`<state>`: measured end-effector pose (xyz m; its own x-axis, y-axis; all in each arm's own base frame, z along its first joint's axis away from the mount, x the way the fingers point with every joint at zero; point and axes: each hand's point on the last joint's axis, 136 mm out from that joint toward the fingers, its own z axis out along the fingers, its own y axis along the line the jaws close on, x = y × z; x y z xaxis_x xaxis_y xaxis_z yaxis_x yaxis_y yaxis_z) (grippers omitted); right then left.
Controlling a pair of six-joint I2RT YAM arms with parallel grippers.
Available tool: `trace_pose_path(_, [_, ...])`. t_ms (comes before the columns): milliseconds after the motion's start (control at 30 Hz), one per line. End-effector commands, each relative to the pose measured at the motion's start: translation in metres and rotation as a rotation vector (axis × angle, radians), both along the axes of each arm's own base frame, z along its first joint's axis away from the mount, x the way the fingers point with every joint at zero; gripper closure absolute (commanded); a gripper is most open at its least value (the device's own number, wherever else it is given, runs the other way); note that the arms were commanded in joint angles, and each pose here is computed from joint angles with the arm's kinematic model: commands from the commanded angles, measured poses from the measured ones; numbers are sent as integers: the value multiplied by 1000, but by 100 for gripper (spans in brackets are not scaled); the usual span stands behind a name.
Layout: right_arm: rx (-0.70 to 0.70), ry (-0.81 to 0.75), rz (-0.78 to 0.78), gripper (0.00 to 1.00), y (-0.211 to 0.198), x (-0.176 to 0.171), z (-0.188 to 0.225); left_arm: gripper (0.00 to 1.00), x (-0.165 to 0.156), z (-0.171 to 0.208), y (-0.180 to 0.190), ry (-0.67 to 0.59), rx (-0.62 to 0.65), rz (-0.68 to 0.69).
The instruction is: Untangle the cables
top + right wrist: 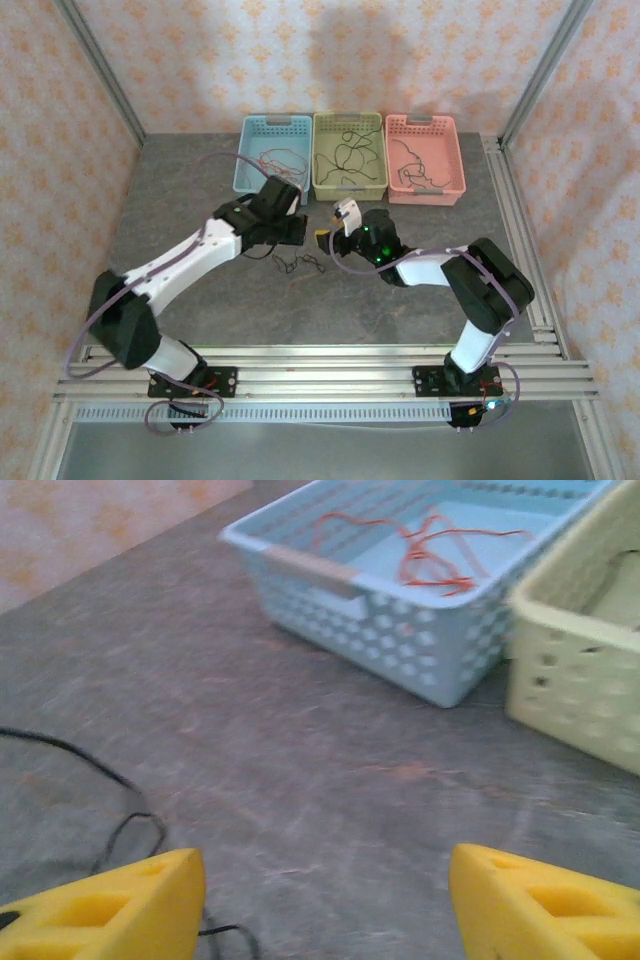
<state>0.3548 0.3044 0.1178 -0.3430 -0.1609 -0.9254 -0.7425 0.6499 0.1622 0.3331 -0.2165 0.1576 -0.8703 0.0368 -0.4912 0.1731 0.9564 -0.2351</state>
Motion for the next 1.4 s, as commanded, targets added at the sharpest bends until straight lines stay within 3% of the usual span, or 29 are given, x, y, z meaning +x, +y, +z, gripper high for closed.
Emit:
trace_pose_path(0, [-11,-30,64,34,7,-2,9,87,3,-9,-5,49,15,4])
trace_pose_path(100, [-34,-25,65,34,6,-2,5,53,7,-6,1,31,26,28])
trace_pose_path(300, [-43,11,170,33,19,-17,-4,34,8,17,17,-34,-9,75])
trace_pose_path(467, [-76,55,278,30,44,-33,-18,31,0,43,30,-117,-45,103])
trace_pose_path(733, [-220,175,270,27,63,-34,-54,31,-18,62,65,-192,-76,175])
trace_pose_path(933, [-434,220,285,29,60,-41,-93,31,-19,54,77,-196,-81,209])
trace_pose_path(1067, [-491,229,286,40,54,-41,-103,31,-18,46,82,-201,-82,232])
trace_pose_path(1233, [-526,233,319,71,54,-43,-104,31,-15,42,90,-223,-83,270])
trace_pose_path(1300, [-489,183,298,87,56,-39,-90,30,-15,43,93,-241,-87,283])
trace_pose_path(1367, [-428,114,262,98,58,-32,-69,31,-15,46,98,-265,-85,302])
